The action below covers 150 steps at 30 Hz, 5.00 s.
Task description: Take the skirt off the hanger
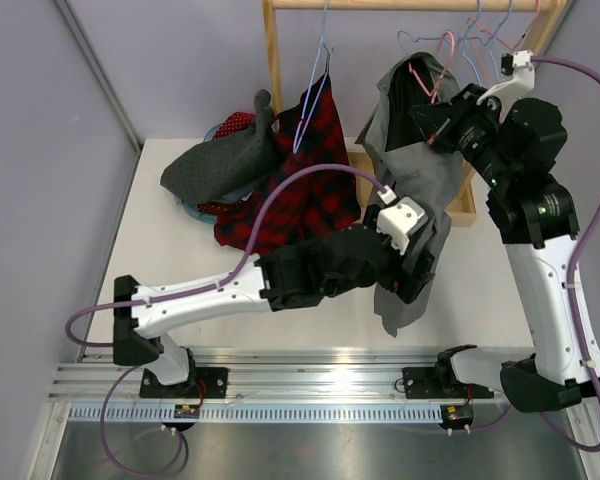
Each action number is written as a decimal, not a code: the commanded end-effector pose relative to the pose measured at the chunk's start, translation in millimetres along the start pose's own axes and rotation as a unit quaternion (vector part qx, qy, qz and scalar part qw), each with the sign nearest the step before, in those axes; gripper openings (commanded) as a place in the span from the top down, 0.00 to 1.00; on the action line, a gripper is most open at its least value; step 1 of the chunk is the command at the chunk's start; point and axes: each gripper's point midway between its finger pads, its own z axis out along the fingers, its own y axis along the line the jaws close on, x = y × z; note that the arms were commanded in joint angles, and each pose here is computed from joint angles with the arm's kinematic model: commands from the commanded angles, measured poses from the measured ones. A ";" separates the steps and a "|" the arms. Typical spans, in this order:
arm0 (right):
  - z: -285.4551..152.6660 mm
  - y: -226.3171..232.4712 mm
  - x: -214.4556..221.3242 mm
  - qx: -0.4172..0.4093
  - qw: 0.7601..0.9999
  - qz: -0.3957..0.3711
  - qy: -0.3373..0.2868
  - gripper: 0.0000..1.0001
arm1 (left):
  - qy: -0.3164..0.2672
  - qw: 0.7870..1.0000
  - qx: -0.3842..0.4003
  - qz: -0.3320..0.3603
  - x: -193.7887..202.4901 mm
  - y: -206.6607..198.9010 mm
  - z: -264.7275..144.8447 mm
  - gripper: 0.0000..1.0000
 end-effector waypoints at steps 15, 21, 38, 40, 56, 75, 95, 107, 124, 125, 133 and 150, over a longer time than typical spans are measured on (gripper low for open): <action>-43.9 7.3 -35.5 0.006 0.996 -0.014 -0.090 1.00 | -0.069 0.995 -0.005 0.068 -24.5 -94.6 -33.3 1.00; -39.9 -6.0 -58.3 0.051 0.989 -0.023 -0.136 1.00 | -0.016 0.980 0.088 0.179 64.7 -213.2 -84.6 1.00; -34.2 -14.7 -134.7 0.129 0.959 -0.045 -0.248 1.00 | 0.159 0.919 0.215 0.289 262.1 -285.4 -118.8 1.00; -31.3 -19.8 -144.5 0.152 0.953 -0.048 -0.258 1.00 | 0.164 0.910 0.213 0.317 267.5 -295.2 -116.8 1.00; -59.5 38.0 -86.6 -0.032 0.986 -0.043 -0.160 1.00 | 0.005 0.978 0.007 0.211 71.2 -143.4 -130.6 0.01; -214.5 106.3 36.9 -0.276 0.960 0.026 0.038 1.00 | -0.216 0.971 -0.029 0.099 -95.9 38.9 -161.3 0.01; -338.9 178.9 39.8 -0.472 0.860 0.080 0.178 1.00 | -0.226 0.963 -0.013 0.144 -89.7 96.5 -183.0 0.01; -321.2 167.2 60.7 -0.459 0.849 0.120 0.232 1.00 | -0.265 0.947 0.074 0.165 -117.8 61.5 -250.5 0.01; -334.1 180.9 45.7 -0.494 0.826 0.122 0.242 1.00 | -0.207 0.959 0.109 0.162 -82.2 58.0 -208.1 0.34; -331.9 180.3 46.2 -0.493 0.826 0.124 0.244 1.00 | -0.207 0.958 0.114 0.161 -82.0 56.4 -209.0 0.36; -328.8 180.2 45.4 -0.493 0.827 0.126 0.240 1.00 | -0.185 0.957 0.164 0.151 -59.6 43.1 -207.4 0.56; -331.2 181.5 43.4 -0.491 0.830 0.107 0.243 1.00 | -0.198 0.966 -0.103 0.132 -60.4 145.4 -206.7 1.00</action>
